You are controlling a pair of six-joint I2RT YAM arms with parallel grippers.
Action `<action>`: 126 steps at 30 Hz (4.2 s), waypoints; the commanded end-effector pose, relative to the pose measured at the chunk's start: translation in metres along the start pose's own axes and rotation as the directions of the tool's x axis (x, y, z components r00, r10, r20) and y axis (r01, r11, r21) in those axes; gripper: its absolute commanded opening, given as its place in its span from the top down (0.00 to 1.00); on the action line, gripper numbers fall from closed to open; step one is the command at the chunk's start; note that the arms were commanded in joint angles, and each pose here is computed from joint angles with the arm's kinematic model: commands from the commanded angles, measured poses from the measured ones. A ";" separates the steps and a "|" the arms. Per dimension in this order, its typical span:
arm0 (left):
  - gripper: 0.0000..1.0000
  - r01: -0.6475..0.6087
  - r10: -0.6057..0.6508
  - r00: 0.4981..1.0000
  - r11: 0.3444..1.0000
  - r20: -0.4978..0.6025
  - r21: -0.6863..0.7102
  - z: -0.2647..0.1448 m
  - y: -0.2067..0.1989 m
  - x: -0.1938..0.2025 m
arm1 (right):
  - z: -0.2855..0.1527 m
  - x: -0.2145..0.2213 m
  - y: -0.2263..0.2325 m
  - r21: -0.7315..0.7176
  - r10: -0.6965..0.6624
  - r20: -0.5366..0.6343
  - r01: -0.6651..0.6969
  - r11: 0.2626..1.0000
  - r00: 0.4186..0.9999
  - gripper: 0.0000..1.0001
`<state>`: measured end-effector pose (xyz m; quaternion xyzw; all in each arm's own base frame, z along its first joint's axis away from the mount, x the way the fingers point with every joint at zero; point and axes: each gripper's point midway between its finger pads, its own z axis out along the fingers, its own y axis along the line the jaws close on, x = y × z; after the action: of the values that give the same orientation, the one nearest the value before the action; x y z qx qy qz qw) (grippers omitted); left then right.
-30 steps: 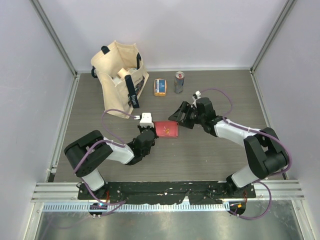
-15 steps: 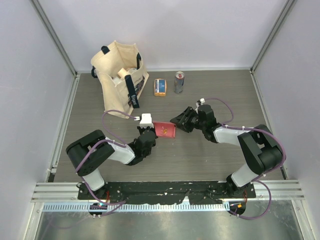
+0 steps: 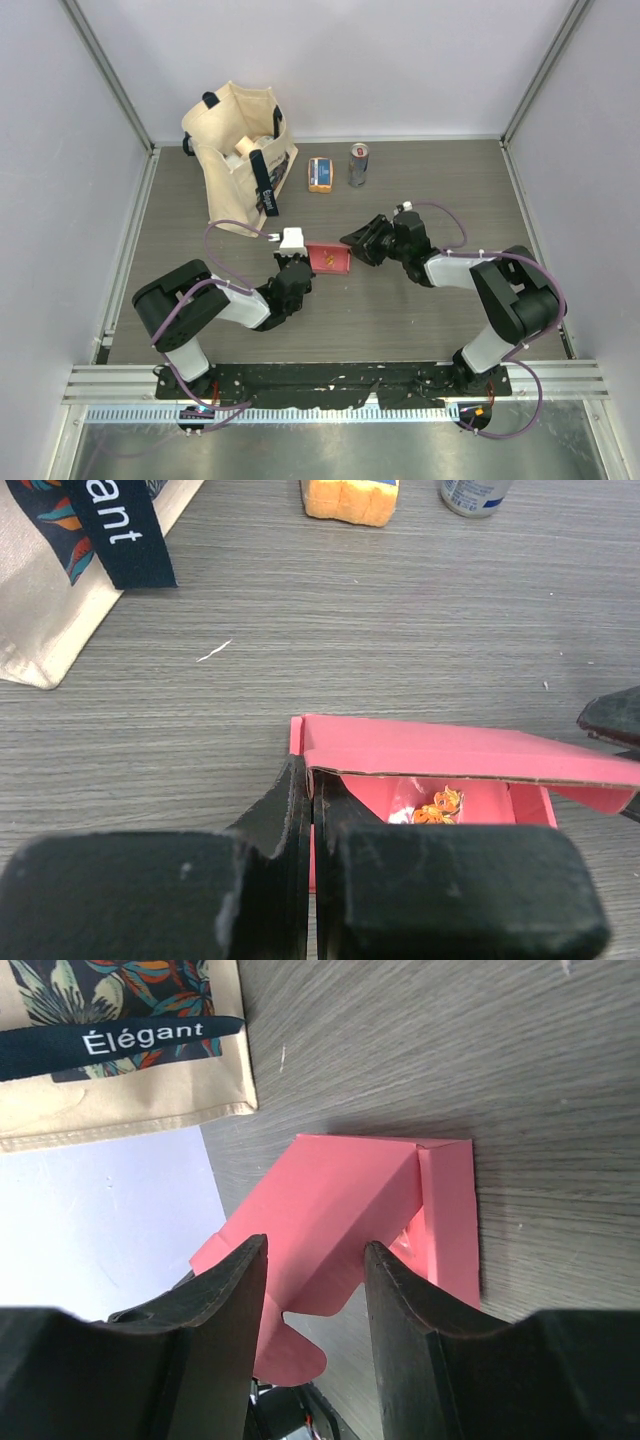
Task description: Fold the paper box
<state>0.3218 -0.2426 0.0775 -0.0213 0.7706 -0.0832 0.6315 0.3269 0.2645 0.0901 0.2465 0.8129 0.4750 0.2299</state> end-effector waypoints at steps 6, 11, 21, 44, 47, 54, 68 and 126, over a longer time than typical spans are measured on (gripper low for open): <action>1.00 -0.023 0.028 0.998 0.997 -0.062 0.078 -0.013 -0.010 0.021 | -0.001 0.015 0.007 -0.057 -0.228 -0.027 0.226 0.972 0.973 0.60; 0.82 0.006 0.003 0.997 0.993 -0.079 0.117 -0.020 -0.013 0.023 | -0.004 0.012 -0.012 0.004 -0.385 -0.025 0.386 0.923 0.922 0.60; 0.37 0.129 -0.069 0.967 0.963 -0.245 0.238 -0.062 -0.019 0.019 | -0.002 0.006 -0.019 0.057 -0.504 -0.027 0.505 0.861 0.863 0.60; 0.35 0.528 -0.341 0.745 0.827 -0.573 0.195 -0.042 0.004 -0.033 | -0.004 0.003 -0.010 0.092 -0.665 -0.051 0.666 0.740 0.745 0.54; 0.40 0.538 -0.291 0.694 0.817 -0.658 0.207 -0.035 -0.008 -0.005 | -0.007 0.004 -0.012 0.101 -0.681 -0.050 0.682 0.724 0.730 0.53; 0.58 0.558 -0.306 0.656 0.812 -0.690 0.170 -0.033 -0.003 0.038 | -0.010 0.006 -0.022 0.122 -0.709 -0.065 0.711 0.693 0.702 0.50; 0.66 0.500 -0.285 0.649 0.858 -0.705 0.114 -0.038 0.018 0.071 | -0.021 0.002 -0.043 0.083 -0.664 -0.087 0.669 0.738 0.743 0.44; 0.78 0.870 -0.661 -0.180 0.238 -0.729 -0.431 -0.110 -0.001 0.014 | -0.083 0.112 0.049 -0.030 -0.998 -0.006 0.998 -0.055 -0.055 0.20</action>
<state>0.2370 -0.2386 0.0759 -0.3169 0.7783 -0.5365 0.0770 0.2188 0.2926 0.1589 -0.2980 0.7838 0.2658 0.4756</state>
